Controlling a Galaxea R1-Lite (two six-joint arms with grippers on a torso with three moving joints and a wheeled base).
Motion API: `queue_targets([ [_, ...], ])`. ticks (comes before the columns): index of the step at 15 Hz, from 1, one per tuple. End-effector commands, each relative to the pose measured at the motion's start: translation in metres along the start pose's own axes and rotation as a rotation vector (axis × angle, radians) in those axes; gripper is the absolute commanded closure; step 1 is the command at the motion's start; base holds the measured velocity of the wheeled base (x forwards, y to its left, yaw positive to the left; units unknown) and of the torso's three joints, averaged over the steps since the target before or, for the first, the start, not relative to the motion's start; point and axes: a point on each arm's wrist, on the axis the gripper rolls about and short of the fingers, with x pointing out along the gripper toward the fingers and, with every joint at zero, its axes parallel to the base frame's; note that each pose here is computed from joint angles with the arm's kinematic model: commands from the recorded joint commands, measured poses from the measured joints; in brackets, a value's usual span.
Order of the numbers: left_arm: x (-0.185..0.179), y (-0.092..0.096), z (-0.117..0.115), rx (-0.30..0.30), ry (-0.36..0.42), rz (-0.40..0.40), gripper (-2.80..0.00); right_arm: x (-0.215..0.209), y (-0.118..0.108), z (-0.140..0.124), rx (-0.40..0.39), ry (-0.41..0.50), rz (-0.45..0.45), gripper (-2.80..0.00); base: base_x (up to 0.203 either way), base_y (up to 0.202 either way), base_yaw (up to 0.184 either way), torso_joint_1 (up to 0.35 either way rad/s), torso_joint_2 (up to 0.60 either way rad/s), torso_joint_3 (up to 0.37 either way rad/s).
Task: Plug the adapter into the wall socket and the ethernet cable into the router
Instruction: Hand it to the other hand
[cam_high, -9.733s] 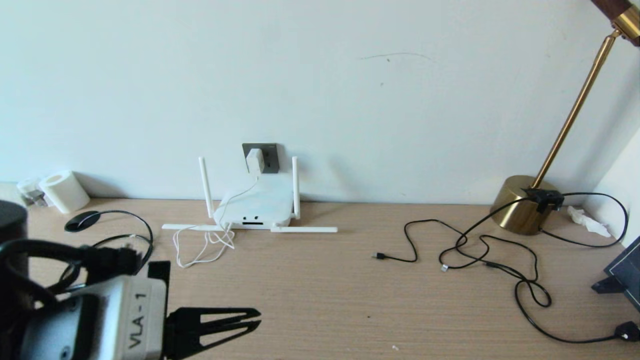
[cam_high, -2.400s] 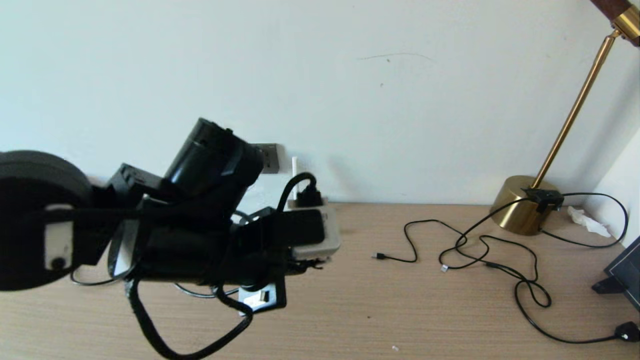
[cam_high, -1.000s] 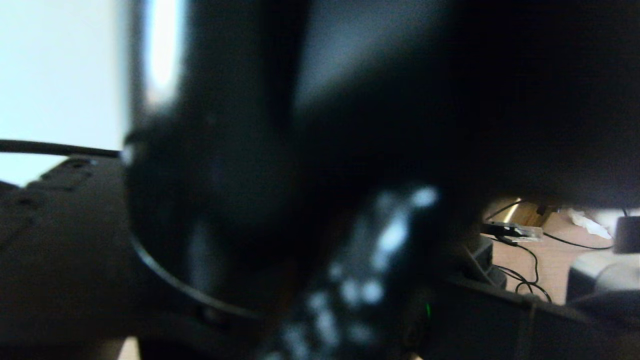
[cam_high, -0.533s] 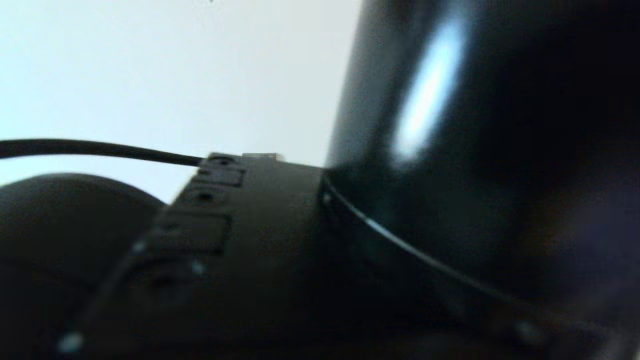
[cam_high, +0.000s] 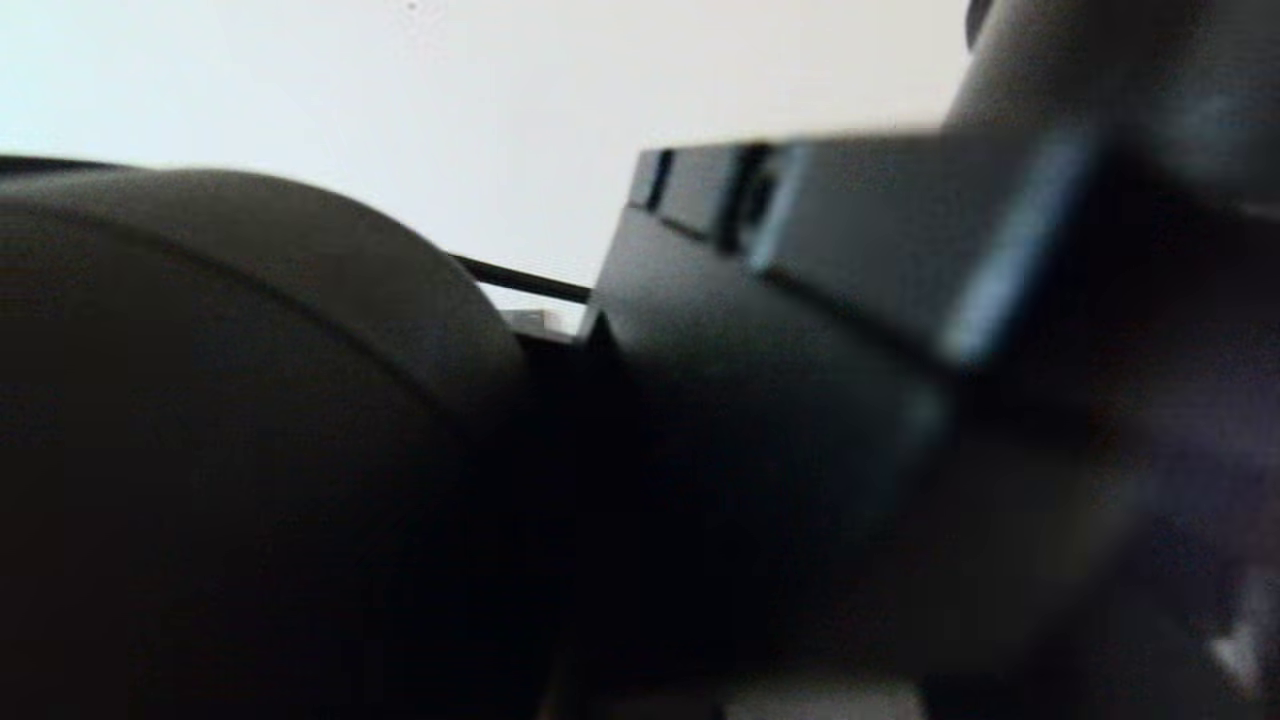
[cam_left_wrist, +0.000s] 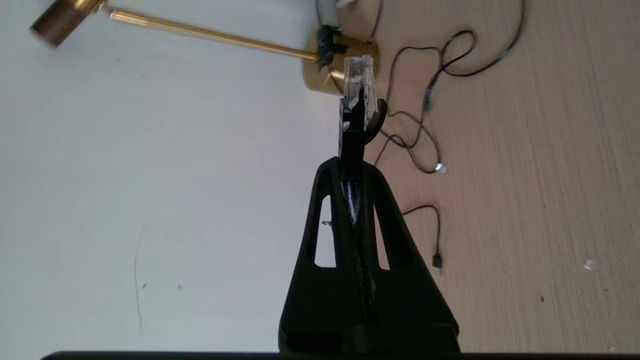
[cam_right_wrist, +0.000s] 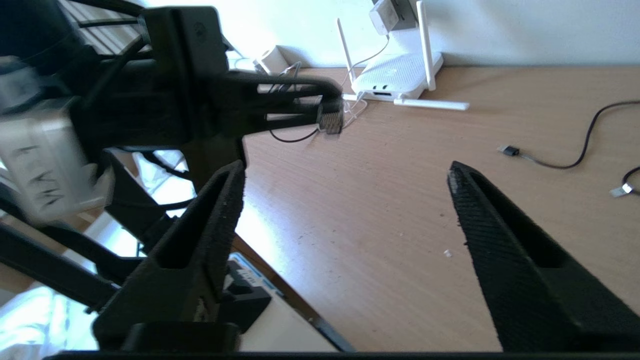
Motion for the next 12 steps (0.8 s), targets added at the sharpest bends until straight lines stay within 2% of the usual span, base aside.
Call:
queue_targets([
  [1,0.0105,-0.0031,0.007,0.009,-0.02,-0.011,0.0,0.0024,-0.0026,0.0002,0.01,0.008,0.006,-2.8,0.0,0.0,0.0,0.0,0.0,0.0],
  [5,0.0177,-0.0052,0.0139,0.01,-0.048,-0.016,0.0,0.0066,-0.0058,0.0037,-0.007,-0.011,0.018,-2.8,0.0,0.0,0.0,0.0,0.0,0.0],
  [12,0.0103,-0.0005,0.0093,0.012,-0.063,-0.035,0.0,0.0029,-0.0029,-0.0012,-0.027,-0.003,0.06,-2.8,0.0,0.0,0.0,0.0,0.0,0.0],
])
